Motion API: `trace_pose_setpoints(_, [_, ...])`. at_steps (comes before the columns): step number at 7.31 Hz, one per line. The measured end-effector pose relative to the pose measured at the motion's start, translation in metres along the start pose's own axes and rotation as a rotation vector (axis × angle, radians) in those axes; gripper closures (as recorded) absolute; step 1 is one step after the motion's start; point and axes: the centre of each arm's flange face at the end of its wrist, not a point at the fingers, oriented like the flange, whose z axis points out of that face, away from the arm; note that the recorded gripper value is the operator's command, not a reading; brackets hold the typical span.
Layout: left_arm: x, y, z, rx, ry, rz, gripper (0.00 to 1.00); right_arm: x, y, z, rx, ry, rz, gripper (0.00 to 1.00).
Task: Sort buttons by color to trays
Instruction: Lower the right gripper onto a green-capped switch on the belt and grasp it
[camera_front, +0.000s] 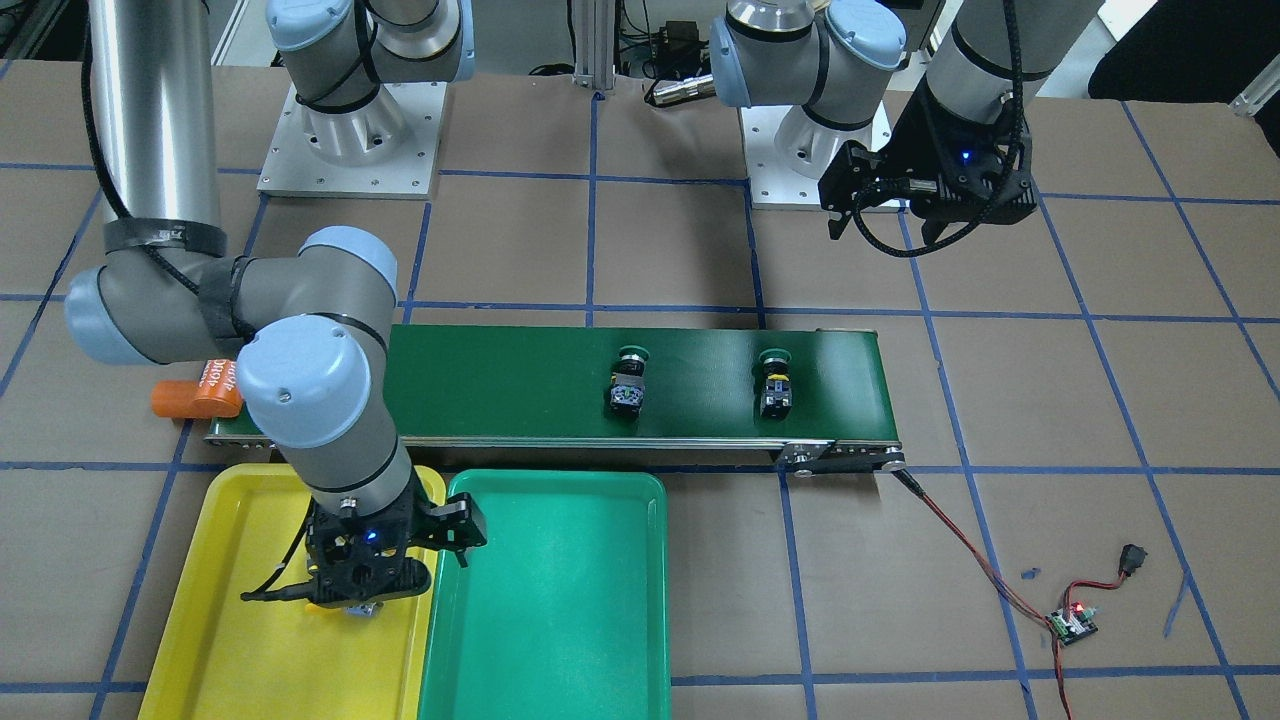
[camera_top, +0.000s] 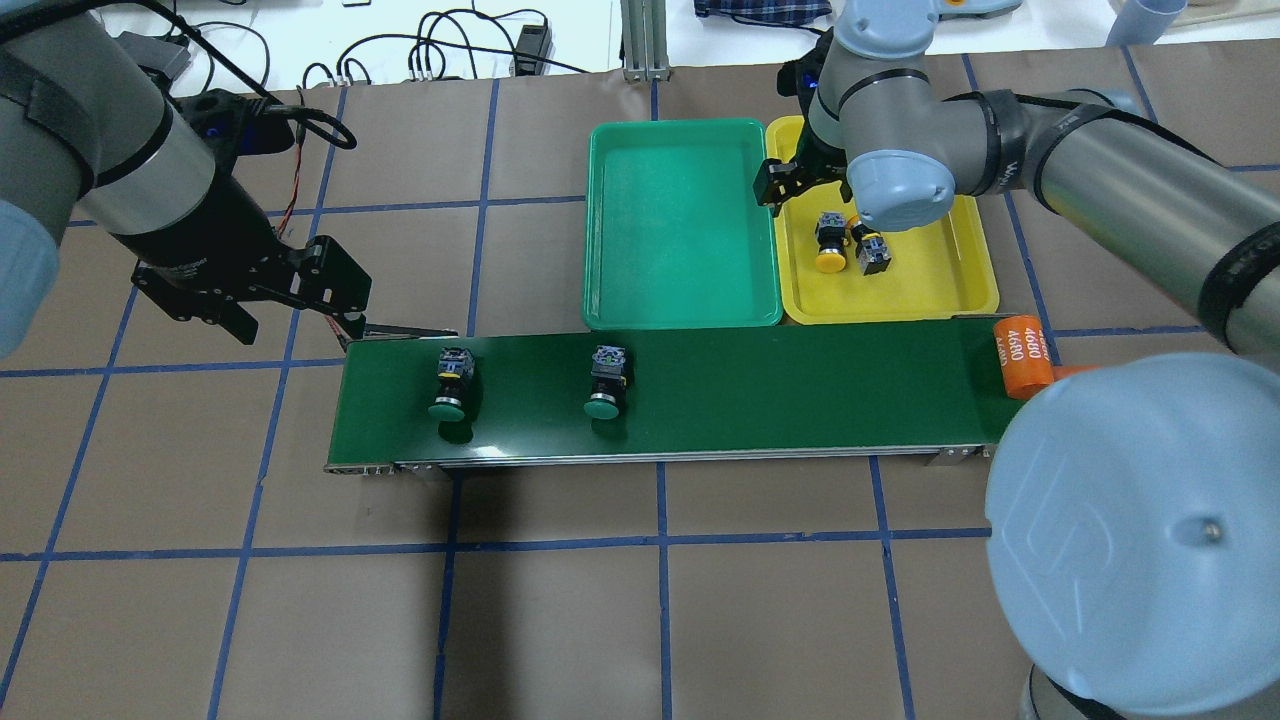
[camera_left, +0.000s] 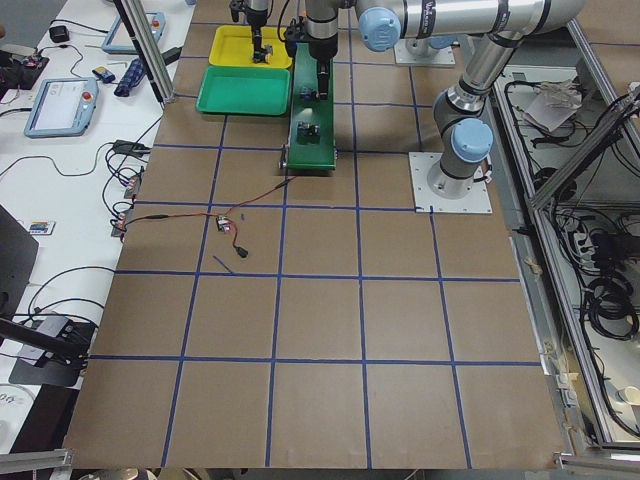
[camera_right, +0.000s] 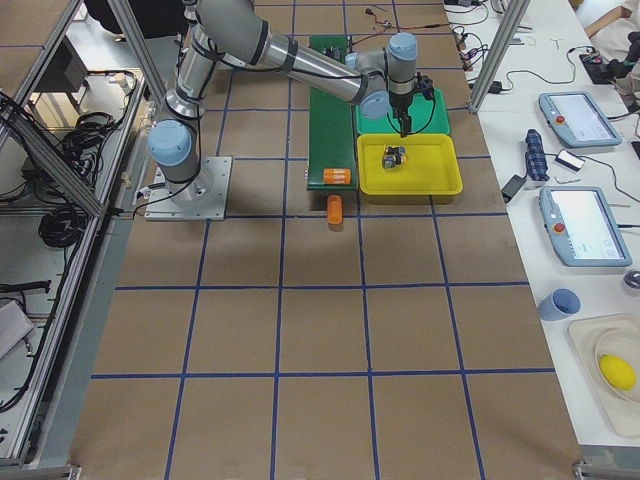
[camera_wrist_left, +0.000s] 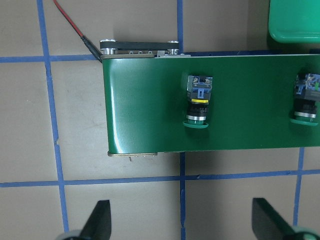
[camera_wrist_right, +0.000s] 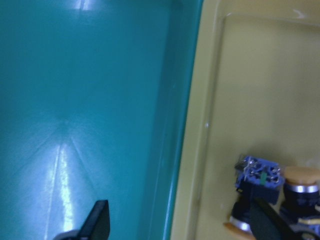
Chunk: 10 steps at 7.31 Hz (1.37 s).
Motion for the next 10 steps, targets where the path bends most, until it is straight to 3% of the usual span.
trace_pose_setpoints(1, [0.0,0.0,0.0,0.001,0.0,-0.002,0.0,-0.026,0.01,-0.016,-0.025,-0.008,0.029,0.1])
trace_pose_setpoints(4, [0.0,0.002,-0.002,0.005,-0.002,-0.001,0.0,-0.081,0.053,-0.043,-0.146,-0.008,0.102,0.11])
trace_pose_setpoints(8, [0.0,-0.002,0.001,0.002,0.0,-0.002,0.0,-0.152,0.098,-0.033,-0.215,-0.01,0.213,0.11])
trace_pose_setpoints(10, [0.0,0.0,0.0,0.001,0.0,0.0,0.0,-0.161,0.122,-0.016,-0.262,0.006,0.221,0.18])
